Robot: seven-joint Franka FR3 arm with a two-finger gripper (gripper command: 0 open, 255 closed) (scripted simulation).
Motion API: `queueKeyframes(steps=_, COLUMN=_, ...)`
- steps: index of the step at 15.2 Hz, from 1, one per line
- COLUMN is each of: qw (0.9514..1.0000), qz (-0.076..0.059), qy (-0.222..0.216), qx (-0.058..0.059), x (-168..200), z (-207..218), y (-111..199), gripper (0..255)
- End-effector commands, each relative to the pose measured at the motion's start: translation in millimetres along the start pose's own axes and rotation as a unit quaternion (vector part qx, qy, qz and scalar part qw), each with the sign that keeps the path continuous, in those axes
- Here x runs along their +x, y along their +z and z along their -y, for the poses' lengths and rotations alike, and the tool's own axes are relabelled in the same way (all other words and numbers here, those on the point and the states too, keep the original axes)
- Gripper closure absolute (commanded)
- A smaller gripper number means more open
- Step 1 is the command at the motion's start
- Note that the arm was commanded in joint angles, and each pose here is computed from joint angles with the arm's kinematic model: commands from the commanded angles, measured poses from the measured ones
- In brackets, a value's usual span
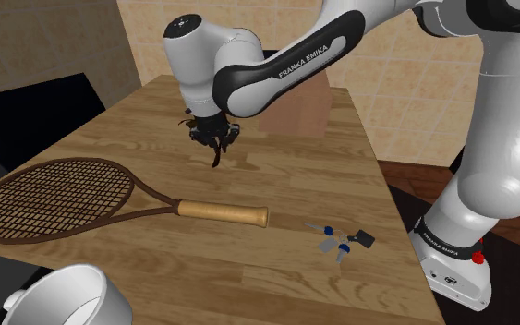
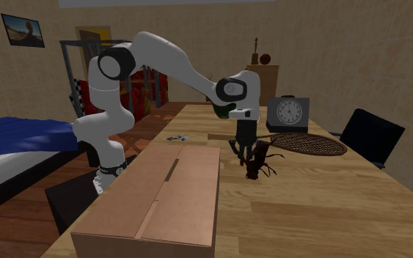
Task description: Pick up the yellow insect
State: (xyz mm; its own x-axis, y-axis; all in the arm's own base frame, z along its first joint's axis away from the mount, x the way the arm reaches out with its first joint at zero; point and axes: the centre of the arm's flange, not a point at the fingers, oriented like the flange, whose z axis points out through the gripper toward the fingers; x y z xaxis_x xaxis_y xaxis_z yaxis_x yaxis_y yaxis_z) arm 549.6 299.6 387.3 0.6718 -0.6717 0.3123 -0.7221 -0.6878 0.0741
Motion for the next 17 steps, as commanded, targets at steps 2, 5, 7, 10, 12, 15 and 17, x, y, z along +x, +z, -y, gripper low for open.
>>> queueKeyframes(steps=2, qw=1.0, qz=0.0, qy=0.0, qx=0.0, x=0.0, z=-0.1, y=0.2, gripper=255)
queueKeyframes(steps=5, qw=1.0, qz=0.0, qy=0.0, qx=0.0, x=0.0, z=-0.1, y=0.2, gripper=255)
queueKeyframes(steps=7, qw=1.0, qz=0.0, qy=0.0, qx=0.0, x=0.0, z=0.7, y=-0.2, gripper=255)
queueKeyframes(steps=10, qw=1.0, qz=0.0, qy=0.0, qx=0.0, x=4.9, z=-0.4, y=-15.2, gripper=255)
queueKeyframes(steps=12, qw=1.0, qz=0.0, qy=0.0, qx=0.0, x=8.2, z=-1.2, y=-25.2, gripper=255)
queueKeyframes(steps=15, qw=1.0, qz=0.0, qy=0.0, qx=0.0, x=13.2, z=-2.4, y=-40.2, gripper=255)
queueKeyframes(steps=17, qw=1.0, qz=0.0, qy=0.0, qx=0.0, x=16.5, z=-3.2, y=-50.2, gripper=255)
